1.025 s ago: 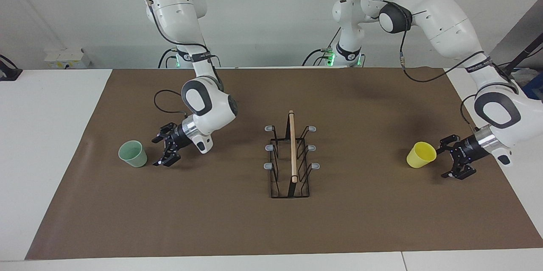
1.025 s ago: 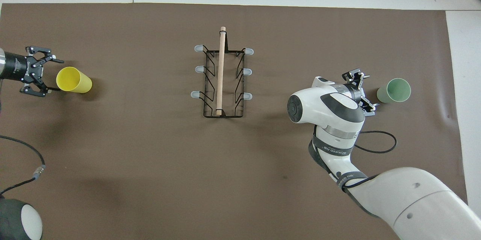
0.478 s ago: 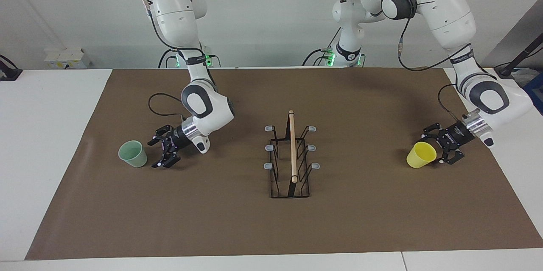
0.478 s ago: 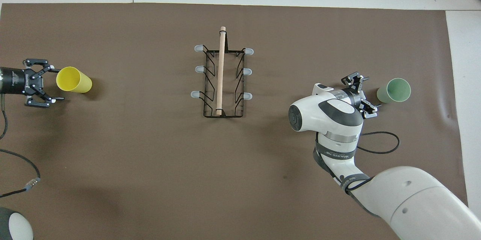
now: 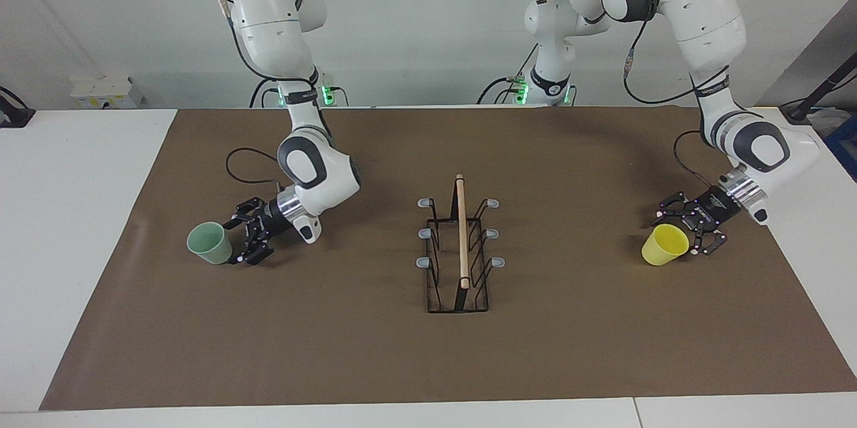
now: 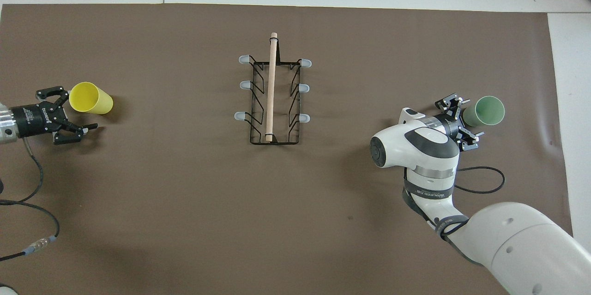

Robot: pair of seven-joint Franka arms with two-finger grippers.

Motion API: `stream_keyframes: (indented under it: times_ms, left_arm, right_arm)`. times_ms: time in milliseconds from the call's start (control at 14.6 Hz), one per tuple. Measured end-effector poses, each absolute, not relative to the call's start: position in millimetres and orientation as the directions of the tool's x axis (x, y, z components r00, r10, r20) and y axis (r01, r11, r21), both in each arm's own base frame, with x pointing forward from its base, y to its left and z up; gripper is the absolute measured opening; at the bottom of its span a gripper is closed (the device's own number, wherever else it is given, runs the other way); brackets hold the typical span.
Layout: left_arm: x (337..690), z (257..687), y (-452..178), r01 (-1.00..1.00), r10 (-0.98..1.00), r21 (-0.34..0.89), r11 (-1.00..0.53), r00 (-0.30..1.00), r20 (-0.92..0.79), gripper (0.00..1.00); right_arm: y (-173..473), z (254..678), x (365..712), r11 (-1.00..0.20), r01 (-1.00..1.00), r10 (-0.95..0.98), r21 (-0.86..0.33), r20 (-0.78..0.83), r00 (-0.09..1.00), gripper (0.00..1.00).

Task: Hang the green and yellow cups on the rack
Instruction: 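Close the left gripper on the yellow cup while the right gripper grips the green cup, then lift the yellow cup with the left gripper while the right gripper lifts the green cup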

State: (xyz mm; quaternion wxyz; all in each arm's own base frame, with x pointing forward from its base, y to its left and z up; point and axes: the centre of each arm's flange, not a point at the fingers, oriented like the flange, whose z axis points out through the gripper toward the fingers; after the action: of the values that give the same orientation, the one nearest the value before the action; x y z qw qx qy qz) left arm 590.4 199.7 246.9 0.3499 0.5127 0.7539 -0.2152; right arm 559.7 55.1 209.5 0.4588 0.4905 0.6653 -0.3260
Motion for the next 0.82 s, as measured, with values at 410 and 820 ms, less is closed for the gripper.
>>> stream_keyframes:
  times_ms: [410, 820]
  left_arm:
    - [602.3, 247.8, 182.2, 0.901, 0.615, 0.051, 0.432, -0.253, -0.747, 1.00]
    - [608.8, 247.7, 165.5, 0.908, 0.635, 0.066, 0.414, -0.236, -0.736, 1.00]
  right_arm:
    - [43.9, 205.2, 559.2, 0.351, 0.936, 0.328, 0.032, -0.940, -0.091, 1.00]
    - [20.1, 199.5, 560.7, 0.377, 0.923, 0.353, 0.076, -0.933, -0.067, 1.00]
